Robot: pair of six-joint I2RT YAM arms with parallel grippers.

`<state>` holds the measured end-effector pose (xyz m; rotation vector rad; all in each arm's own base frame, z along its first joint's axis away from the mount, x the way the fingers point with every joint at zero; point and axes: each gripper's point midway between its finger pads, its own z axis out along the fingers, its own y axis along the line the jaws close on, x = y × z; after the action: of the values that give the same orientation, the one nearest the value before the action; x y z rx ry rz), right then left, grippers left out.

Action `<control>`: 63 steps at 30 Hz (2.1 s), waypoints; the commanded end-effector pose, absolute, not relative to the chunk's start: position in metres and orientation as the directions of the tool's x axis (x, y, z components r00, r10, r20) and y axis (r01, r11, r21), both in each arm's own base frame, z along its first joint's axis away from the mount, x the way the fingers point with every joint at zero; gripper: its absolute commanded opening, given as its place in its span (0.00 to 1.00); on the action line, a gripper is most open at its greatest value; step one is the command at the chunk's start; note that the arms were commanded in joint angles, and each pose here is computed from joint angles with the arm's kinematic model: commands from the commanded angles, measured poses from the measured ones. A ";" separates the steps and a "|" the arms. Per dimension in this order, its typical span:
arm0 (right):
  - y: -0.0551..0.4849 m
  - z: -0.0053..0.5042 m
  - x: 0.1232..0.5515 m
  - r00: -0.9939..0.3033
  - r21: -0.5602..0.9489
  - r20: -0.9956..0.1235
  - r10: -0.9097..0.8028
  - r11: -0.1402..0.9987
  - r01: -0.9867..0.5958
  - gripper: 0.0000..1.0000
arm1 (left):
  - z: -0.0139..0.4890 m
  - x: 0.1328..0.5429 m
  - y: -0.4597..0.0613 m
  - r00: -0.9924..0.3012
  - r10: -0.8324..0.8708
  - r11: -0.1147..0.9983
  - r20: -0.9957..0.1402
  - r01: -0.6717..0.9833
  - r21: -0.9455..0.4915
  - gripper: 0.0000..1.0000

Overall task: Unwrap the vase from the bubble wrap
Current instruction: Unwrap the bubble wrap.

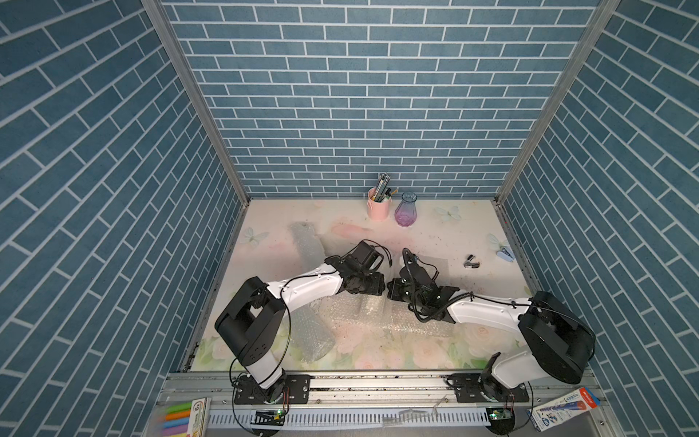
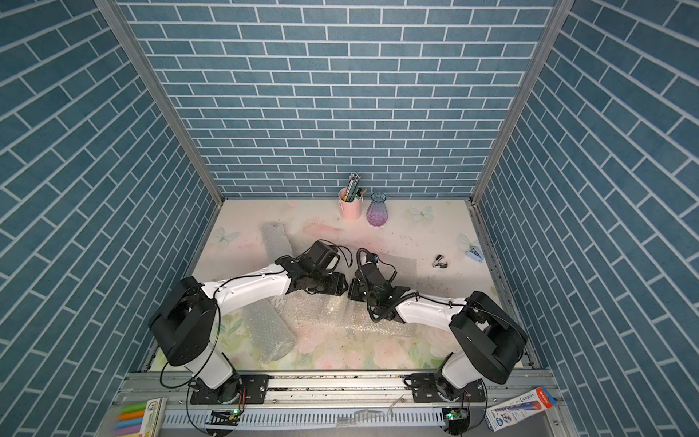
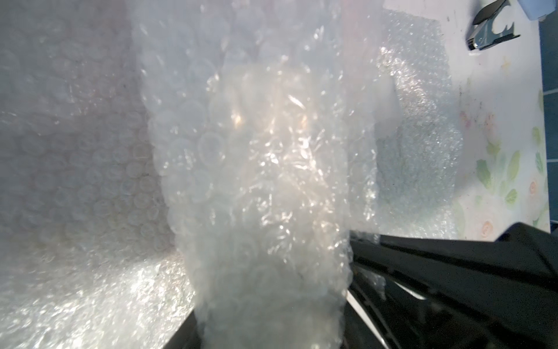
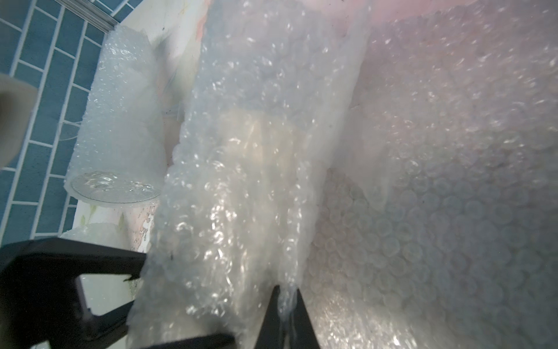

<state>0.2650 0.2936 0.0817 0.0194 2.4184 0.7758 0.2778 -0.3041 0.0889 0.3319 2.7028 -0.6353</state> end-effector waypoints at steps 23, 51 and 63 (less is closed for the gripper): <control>0.230 0.111 0.236 -0.836 0.482 -0.517 0.186 0.870 -0.104 0.02 | 0.120 0.261 -0.374 -0.911 0.125 0.813 -0.393 0.321 -0.486 0.36; 0.201 0.051 0.246 -0.884 0.404 -0.451 0.121 0.911 -0.081 0.02 | 0.067 0.275 -0.400 -0.935 0.089 0.843 -0.343 0.254 -0.475 0.52; 0.196 0.045 0.248 -0.876 0.385 -0.468 0.117 0.919 -0.083 0.05 | 0.072 0.282 -0.375 -0.906 0.142 0.881 -0.399 0.300 -0.367 0.75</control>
<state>0.2479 0.2000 0.0497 0.0529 2.5797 0.5794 0.2738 -0.3865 0.0584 0.2983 2.7267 -0.6777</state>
